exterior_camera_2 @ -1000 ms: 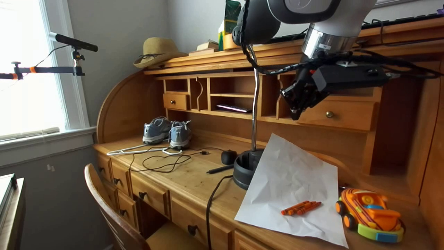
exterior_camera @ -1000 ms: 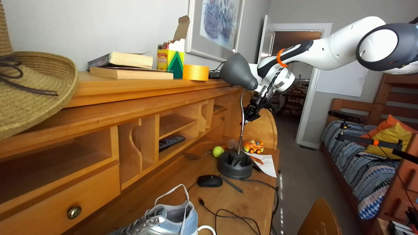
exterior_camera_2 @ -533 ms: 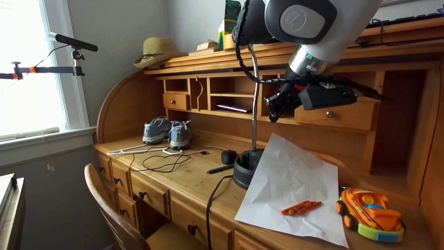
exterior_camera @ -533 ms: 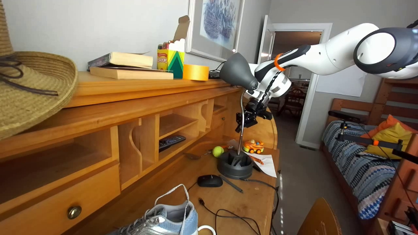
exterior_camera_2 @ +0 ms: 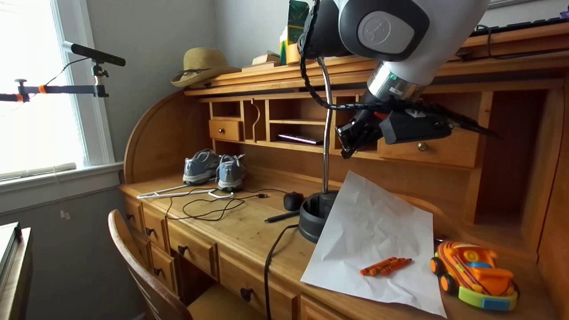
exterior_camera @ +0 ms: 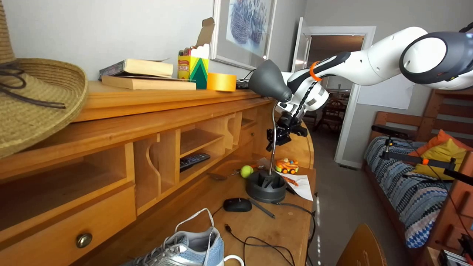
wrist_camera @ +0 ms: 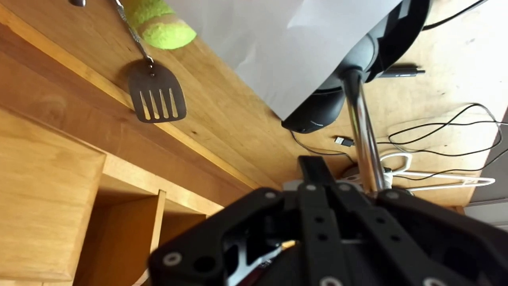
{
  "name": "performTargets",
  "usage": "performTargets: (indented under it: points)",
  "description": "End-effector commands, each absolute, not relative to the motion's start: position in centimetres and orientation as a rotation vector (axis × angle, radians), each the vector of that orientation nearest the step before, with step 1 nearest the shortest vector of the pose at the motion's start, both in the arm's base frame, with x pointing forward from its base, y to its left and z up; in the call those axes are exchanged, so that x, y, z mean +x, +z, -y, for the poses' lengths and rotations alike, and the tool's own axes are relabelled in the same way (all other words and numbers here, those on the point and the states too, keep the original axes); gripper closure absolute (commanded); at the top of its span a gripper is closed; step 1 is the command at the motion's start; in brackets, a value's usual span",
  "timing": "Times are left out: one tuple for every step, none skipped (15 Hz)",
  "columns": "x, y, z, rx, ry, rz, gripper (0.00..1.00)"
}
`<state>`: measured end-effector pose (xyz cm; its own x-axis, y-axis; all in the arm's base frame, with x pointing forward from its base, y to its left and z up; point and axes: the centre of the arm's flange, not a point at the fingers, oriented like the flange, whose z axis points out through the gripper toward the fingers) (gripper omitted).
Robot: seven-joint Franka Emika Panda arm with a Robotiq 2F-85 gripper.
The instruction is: Press a button on the lamp stand
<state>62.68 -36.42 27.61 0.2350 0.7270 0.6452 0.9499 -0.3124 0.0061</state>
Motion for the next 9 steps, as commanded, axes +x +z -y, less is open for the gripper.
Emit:
performTargets:
  points:
    - [62.9, 26.0, 35.7, -2.097, -0.738, 1.531, 1.0]
    - [62.9, 25.6, 35.5, -2.098, -0.728, 1.528, 1.0]
    - [63.0, 25.2, 35.4, -2.099, -0.715, 1.529, 1.0]
    - [62.9, 24.8, 35.3, -2.106, -0.707, 1.523, 1.0]
    - [62.9, 24.5, 35.3, -2.109, -0.695, 1.517, 1.0]
    - [62.8, 24.2, 35.3, -2.105, -0.688, 1.508, 1.0]
    - [62.7, 24.0, 35.3, -2.089, -0.691, 1.501, 1.0]
    - [62.7, 23.8, 35.2, -2.077, -0.688, 1.501, 1.0]
    - [62.6, 23.6, 35.1, -2.076, -0.674, 1.499, 1.0]
